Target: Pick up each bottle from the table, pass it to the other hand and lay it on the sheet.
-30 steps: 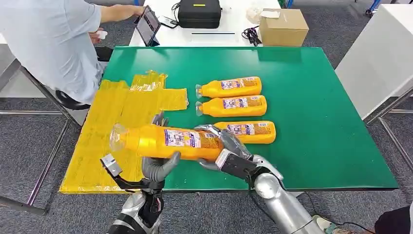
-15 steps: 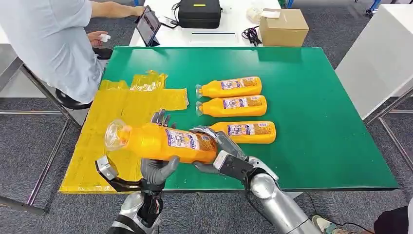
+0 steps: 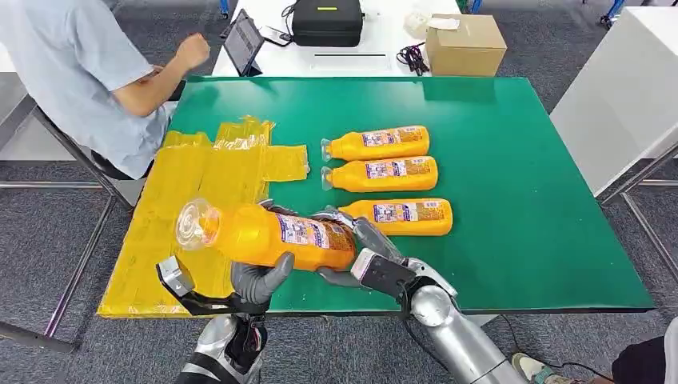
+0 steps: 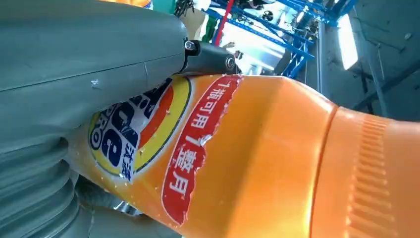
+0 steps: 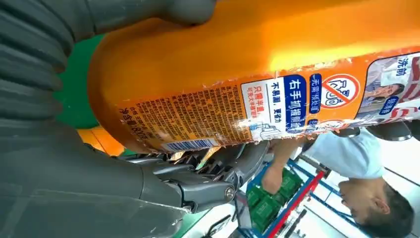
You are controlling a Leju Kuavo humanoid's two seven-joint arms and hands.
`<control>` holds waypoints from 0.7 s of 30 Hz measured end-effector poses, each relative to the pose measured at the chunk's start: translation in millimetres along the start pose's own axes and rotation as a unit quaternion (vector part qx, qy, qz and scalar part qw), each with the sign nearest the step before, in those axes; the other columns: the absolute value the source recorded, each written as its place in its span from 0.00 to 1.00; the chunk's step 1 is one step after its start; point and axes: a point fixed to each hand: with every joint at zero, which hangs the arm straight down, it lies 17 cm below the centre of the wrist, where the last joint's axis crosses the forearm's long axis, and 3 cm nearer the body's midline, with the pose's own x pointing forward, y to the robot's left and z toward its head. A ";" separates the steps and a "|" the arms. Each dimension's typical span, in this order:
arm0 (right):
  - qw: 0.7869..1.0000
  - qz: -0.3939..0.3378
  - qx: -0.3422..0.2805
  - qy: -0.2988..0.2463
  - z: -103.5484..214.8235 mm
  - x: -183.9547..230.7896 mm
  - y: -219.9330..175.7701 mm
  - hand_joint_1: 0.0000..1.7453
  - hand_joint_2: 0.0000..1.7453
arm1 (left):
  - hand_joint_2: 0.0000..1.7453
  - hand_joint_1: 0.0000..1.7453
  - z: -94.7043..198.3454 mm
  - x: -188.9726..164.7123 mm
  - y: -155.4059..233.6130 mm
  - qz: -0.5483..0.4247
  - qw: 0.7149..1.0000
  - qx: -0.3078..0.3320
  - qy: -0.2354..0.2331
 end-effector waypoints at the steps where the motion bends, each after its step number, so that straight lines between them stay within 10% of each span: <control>1: 1.000 0.000 0.000 0.001 0.3 -0.5 0.3 1.00 1.00 | 1.00 1.00 0.0 0.0 0.3 -0.003 1.000 0.000 0.000; 8: 1.000 -0.004 0.000 0.006 2.9 -4.4 2.7 0.95 1.00 | 1.00 1.00 0.7 -1.5 2.7 -0.016 1.000 0.003 0.002; 9: 1.000 -0.005 -0.001 0.007 3.6 -4.9 3.2 0.83 1.00 | 1.00 1.00 0.9 -2.0 2.8 -0.018 1.000 0.003 0.003; 10: 1.000 -0.006 -0.001 0.008 4.0 -5.2 3.3 0.22 1.00 | 1.00 1.00 1.2 -2.6 2.5 -0.018 1.000 0.003 0.004; 11: 1.000 -0.007 -0.001 0.008 4.5 -5.4 3.7 0.00 1.00 | 1.00 1.00 1.4 -3.3 3.6 -0.021 1.000 0.006 0.005; 21: 0.997 0.018 -0.049 0.051 30.6 -30.9 -1.5 0.00 1.00 | 1.00 1.00 3.6 -14.1 11.1 -0.142 0.989 0.035 0.017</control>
